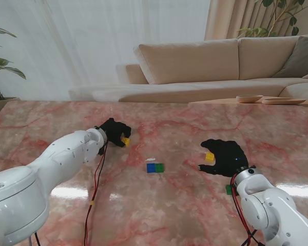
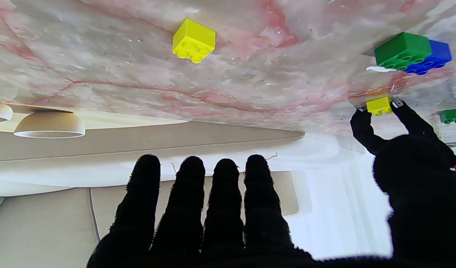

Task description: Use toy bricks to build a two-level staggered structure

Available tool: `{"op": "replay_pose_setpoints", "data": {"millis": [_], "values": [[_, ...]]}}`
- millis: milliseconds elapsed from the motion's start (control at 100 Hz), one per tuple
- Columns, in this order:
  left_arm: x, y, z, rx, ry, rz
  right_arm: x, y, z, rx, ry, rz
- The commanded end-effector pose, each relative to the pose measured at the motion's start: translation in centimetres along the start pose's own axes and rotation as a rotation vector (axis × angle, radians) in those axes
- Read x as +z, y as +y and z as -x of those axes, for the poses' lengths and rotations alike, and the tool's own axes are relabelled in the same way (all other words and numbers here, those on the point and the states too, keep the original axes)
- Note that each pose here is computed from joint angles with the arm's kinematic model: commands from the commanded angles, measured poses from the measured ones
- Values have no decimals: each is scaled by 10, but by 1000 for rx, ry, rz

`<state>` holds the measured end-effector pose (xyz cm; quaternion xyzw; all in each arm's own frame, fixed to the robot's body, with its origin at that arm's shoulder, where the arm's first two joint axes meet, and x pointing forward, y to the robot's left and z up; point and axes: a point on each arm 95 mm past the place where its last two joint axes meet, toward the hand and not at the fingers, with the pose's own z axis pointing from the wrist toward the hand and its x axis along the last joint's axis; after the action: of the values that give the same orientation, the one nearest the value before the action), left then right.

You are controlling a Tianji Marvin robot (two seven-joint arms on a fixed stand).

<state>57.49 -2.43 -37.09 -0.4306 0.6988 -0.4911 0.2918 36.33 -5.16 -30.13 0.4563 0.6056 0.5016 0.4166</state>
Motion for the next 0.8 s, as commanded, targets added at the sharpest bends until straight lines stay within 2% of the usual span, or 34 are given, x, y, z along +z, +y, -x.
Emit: {"op": "replay_pose_setpoints", "data": {"millis": [0,290,510,790], "values": [[-5,27,-4,-5,-2,48,-2,-5,-1,4,-4,-24],[-7,28,-4,-7,-7,9,0,-4,-6,5,9,-19],[-8,20,-9,-10,-2,-39,-1,-4,-7,7,9,-12],[-34,17,-27,-12,-10,-46,-3,-5,-10,14,10,0]]}}
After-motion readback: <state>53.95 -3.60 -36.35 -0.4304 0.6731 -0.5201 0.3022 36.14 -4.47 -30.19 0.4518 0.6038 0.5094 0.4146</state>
